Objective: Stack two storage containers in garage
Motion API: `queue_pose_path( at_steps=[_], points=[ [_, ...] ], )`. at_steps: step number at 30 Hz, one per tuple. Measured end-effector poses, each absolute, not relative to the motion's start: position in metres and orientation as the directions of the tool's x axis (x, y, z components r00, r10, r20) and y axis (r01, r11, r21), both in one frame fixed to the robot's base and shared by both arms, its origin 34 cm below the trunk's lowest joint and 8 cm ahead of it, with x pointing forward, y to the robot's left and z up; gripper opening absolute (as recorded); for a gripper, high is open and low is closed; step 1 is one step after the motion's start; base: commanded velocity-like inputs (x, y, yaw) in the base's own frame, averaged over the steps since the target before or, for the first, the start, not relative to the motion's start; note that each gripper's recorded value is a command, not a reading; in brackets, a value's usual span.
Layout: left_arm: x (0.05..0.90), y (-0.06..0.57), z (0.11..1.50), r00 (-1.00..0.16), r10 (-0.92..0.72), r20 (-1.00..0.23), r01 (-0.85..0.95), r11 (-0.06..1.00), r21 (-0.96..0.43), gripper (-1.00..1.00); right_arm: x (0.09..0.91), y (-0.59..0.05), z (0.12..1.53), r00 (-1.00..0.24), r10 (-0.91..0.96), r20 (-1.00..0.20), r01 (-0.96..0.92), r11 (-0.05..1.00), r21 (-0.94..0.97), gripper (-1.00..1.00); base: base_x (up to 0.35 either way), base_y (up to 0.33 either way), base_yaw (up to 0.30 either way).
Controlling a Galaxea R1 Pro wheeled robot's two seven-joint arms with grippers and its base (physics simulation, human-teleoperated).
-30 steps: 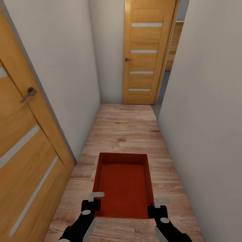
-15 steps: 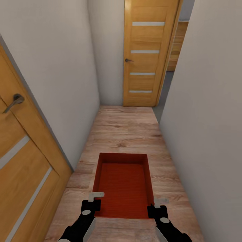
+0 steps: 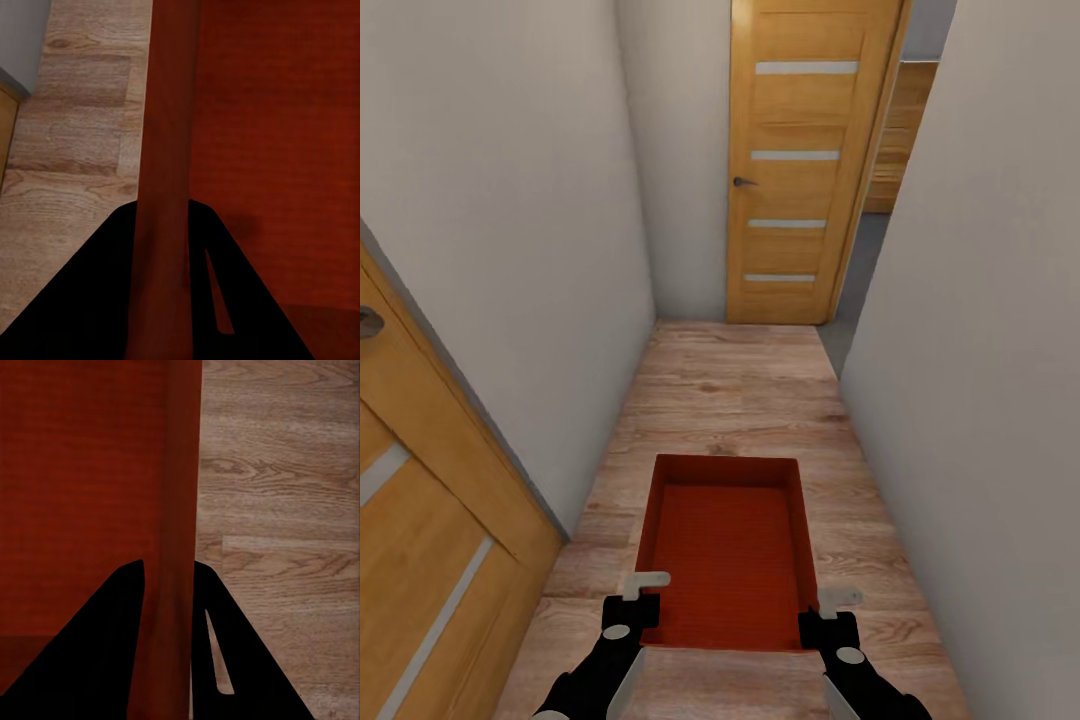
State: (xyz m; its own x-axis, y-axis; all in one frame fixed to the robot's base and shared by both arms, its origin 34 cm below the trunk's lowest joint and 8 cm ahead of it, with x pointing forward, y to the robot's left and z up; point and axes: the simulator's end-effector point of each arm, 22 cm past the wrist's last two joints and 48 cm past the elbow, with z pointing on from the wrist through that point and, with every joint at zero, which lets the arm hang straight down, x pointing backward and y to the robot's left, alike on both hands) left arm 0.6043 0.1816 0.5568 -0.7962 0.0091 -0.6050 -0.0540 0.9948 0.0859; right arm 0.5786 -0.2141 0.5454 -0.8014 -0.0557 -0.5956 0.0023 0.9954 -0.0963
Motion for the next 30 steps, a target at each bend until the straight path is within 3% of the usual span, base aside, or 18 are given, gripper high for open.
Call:
queue_pose_path(
  at_steps=[30],
  points=[
    [0.6045,0.1817,0.5570,-0.796,0.010,-0.605,-0.053,0.995,0.087,-1.00,0.5786,-0.2140,0.5454,-0.802,-0.055,-0.595,0.003,0.995,-0.096,-1.00,0.334,0.000,0.000]
  ],
)
